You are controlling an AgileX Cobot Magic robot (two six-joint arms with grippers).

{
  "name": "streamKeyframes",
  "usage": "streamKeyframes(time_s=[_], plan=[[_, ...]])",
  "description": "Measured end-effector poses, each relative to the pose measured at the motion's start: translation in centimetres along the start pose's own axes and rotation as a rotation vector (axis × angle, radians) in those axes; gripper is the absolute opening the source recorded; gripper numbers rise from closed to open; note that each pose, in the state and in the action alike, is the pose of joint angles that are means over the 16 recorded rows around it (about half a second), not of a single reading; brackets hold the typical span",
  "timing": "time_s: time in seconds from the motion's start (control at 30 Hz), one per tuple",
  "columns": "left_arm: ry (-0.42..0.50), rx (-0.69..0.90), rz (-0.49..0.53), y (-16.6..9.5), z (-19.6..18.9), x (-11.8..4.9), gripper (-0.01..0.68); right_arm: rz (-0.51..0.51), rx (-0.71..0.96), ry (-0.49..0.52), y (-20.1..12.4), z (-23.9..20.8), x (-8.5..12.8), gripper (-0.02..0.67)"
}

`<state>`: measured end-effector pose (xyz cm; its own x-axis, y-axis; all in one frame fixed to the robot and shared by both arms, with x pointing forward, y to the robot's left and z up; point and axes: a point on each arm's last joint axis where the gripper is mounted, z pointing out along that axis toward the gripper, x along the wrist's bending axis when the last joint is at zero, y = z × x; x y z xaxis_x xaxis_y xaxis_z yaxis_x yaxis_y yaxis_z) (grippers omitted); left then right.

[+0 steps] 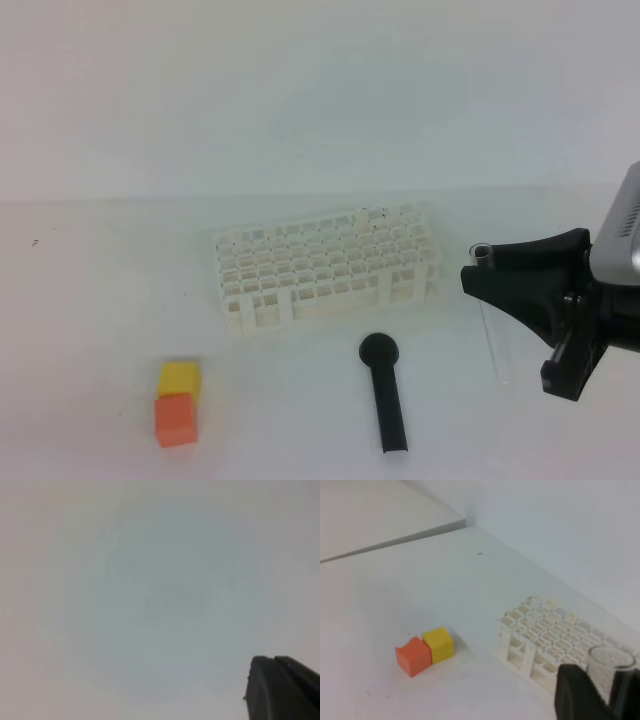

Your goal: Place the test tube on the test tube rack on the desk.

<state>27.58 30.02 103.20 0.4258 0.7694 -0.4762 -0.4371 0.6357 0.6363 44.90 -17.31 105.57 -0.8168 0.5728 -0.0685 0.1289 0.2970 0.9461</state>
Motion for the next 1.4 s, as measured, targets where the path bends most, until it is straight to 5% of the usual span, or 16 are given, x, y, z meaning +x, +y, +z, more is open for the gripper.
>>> streamKeyframes(time_s=[0.23, 0.67, 0.93, 1.07, 1.4], plan=[[0.001, 0.003, 0.002, -0.2, -0.1, 0.1, -0.001, -0.044, 0.054, -0.1, -0.3, 0.2, -0.7, 0.127], [0.001, 0.004, 0.002, -0.1, -0.1, 0.1, -0.001, -0.305, 0.287, -0.441, -0.9, 0.9, -3.6, 0.127], [0.001, 0.005, 0.003, -0.2, -0.1, 0.1, -0.001, -0.18, 0.117, -0.557, -0.2, 2.4, -4.8, 0.127], [-0.002, 0.001, 0.002, -0.1, -0.1, 0.1, -0.001, -0.084, -0.082, -0.509, 0.7, 3.8, -4.7, 0.127], [-0.007, -0.008, -0.001, 0.2, 0.1, -0.2, -0.001, -0.005, -0.395, -0.138, 3.0, 8.8, -2.8, 0.127]])
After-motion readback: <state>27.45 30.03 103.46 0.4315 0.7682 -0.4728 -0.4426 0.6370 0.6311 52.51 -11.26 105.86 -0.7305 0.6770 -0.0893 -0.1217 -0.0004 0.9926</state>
